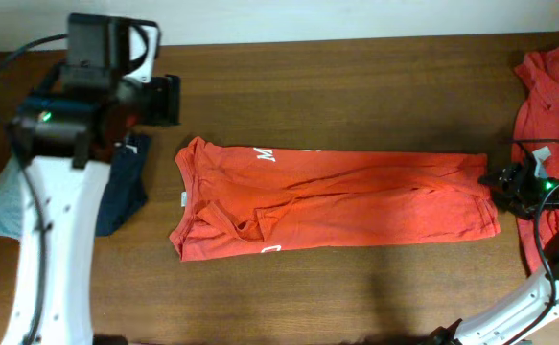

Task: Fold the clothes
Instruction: 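Release the left end and raise the left arm away to the left, then grasp the strip's right end and fold it leftward with the right gripper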

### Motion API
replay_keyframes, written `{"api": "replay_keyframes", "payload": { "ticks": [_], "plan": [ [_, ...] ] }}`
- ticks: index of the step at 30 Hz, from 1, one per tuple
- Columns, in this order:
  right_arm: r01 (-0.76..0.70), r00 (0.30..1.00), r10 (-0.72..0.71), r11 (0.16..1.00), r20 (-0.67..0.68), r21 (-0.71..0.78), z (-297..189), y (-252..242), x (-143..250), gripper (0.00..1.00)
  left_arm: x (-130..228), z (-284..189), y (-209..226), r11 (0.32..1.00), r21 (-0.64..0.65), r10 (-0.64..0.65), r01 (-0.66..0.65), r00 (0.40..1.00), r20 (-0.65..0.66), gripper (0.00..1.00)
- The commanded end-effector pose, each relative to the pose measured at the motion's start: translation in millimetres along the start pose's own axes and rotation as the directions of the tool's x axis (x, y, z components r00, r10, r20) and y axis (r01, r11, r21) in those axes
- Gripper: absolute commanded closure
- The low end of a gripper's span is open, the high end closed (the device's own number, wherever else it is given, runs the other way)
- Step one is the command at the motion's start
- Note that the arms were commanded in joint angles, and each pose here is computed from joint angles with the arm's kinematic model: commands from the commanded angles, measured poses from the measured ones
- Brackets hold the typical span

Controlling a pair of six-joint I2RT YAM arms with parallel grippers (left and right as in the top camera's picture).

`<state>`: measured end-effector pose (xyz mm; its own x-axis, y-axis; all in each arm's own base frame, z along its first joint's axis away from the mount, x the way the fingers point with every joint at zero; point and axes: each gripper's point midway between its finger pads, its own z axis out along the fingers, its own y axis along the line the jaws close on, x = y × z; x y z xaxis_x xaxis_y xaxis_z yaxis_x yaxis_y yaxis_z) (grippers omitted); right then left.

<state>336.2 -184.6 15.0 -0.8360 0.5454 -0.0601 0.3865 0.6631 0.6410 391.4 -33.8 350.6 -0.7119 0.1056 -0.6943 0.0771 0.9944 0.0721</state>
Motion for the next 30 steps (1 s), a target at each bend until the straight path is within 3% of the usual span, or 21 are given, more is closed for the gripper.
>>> {"api": "replay_keyframes", "payload": {
  "ticks": [1,5,10,18,19,21,23,30],
  "plan": [
    [0.049,0.986,-0.035,0.995,-0.166,0.085,46.2,-21.5,36.5,0.25,-3.2,-42.1,20.0,0.997,-0.045,-0.060,0.064,0.995,0.086,0.25],
    [0.096,0.977,-0.071,0.988,-0.200,0.119,55.2,-16.7,38.6,0.27,-2.2,-64.5,25.8,0.996,-0.053,-0.070,0.077,0.989,0.128,0.24],
    [0.093,0.976,-0.066,0.988,-0.206,0.124,56.0,-16.1,39.5,0.46,-2.3,-71.2,26.1,0.996,-0.052,-0.070,0.078,0.987,0.142,0.23],
    [0.081,0.977,-0.054,0.989,-0.205,0.126,56.0,-15.9,39.6,0.62,-2.2,-70.6,26.1,0.996,-0.052,-0.070,0.078,0.988,0.140,0.23],
    [0.076,0.978,-0.050,0.989,-0.202,0.128,55.8,-16.3,39.1,0.61,-2.2,-70.4,26.2,0.996,-0.053,-0.070,0.078,0.988,0.140,0.23],
    [0.052,0.982,-0.027,0.990,-0.186,0.134,52.8,-17.0,34.7,0.44,-1.6,-70.5,26.1,0.996,-0.052,-0.070,0.078,0.988,0.138,0.23],
    [0.039,0.987,-0.017,0.990,-0.160,0.137,43.6,-16.6,25.7,0.36,-1.3,-70.3,26.0,0.996,-0.052,-0.070,0.077,0.988,0.136,0.23],
    [0.116,0.993,-0.114,0.992,-0.043,0.053,-14.5,4.8,-15.8,0.19,-1.3,-69.9,26.0,0.996,-0.053,-0.069,0.077,0.988,0.136,0.23]
  ]
}}
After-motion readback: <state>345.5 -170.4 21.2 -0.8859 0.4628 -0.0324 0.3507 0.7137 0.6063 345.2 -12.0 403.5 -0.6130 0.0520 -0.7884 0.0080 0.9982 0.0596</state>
